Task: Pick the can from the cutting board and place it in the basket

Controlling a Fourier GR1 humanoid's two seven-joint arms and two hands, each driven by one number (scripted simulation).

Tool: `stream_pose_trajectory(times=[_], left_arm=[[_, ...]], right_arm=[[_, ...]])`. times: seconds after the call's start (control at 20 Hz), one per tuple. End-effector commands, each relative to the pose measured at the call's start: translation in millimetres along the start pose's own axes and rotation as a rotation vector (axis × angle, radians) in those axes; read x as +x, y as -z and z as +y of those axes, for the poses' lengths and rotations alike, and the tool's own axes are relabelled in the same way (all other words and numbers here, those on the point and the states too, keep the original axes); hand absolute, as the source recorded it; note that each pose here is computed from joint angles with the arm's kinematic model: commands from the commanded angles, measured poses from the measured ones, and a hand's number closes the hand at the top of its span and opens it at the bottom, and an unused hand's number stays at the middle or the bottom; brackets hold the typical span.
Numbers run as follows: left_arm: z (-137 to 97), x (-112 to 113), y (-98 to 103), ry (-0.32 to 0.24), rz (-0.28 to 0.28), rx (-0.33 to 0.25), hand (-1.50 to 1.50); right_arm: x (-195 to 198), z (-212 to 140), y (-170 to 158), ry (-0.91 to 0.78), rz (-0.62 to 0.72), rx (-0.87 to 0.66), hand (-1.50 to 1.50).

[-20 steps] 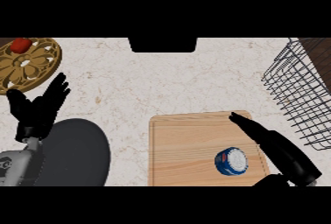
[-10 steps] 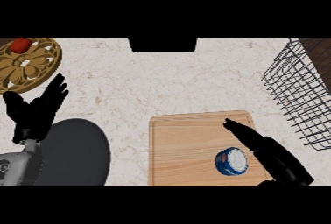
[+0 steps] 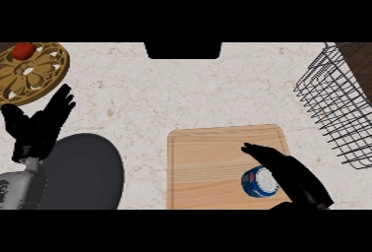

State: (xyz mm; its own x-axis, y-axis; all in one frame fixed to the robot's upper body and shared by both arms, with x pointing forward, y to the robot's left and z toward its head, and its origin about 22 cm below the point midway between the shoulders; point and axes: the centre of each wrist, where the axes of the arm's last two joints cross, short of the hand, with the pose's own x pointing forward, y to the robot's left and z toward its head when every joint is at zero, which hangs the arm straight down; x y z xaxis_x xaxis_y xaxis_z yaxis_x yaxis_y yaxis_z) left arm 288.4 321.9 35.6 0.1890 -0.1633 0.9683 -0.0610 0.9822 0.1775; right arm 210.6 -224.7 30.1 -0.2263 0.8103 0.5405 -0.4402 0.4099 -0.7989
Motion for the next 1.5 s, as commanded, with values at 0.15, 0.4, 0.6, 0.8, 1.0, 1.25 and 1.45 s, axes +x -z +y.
stream_pose_trajectory(times=[0.15,0.4,0.6,0.8,1.0,1.25,1.45], left_arm=[[4.5,-9.9,14.6,0.001,-0.004,0.008,0.0],[6.6,0.7,5.8,0.005,-0.011,0.017,0.0],[-4.9,13.0,1.3,0.018,0.009,0.009,0.0],[-15.9,9.6,4.8,0.017,-0.031,-0.026,0.0],[-7.5,14.8,6.9,0.011,-0.047,-0.024,0.0],[-29.5,16.7,11.1,0.003,-0.046,-0.093,0.0],[-37.4,21.6,12.6,0.021,-0.053,-0.134,0.0]], right_arm=[[-1.6,16.5,27.4,-0.122,-0.024,0.048,1.5],[12.9,33.7,28.7,-0.117,-0.04,0.053,1.5],[28.1,44.2,12.3,-0.141,-0.042,0.072,1.5],[22.0,8.7,68.9,0.025,0.353,-0.183,1.5],[4.4,-14.6,71.2,0.12,0.666,-0.387,1.5],[39.8,-60.9,103.6,0.323,0.71,-0.675,1.5],[81.8,-99.1,125.5,0.394,0.605,-0.976,1.5]])
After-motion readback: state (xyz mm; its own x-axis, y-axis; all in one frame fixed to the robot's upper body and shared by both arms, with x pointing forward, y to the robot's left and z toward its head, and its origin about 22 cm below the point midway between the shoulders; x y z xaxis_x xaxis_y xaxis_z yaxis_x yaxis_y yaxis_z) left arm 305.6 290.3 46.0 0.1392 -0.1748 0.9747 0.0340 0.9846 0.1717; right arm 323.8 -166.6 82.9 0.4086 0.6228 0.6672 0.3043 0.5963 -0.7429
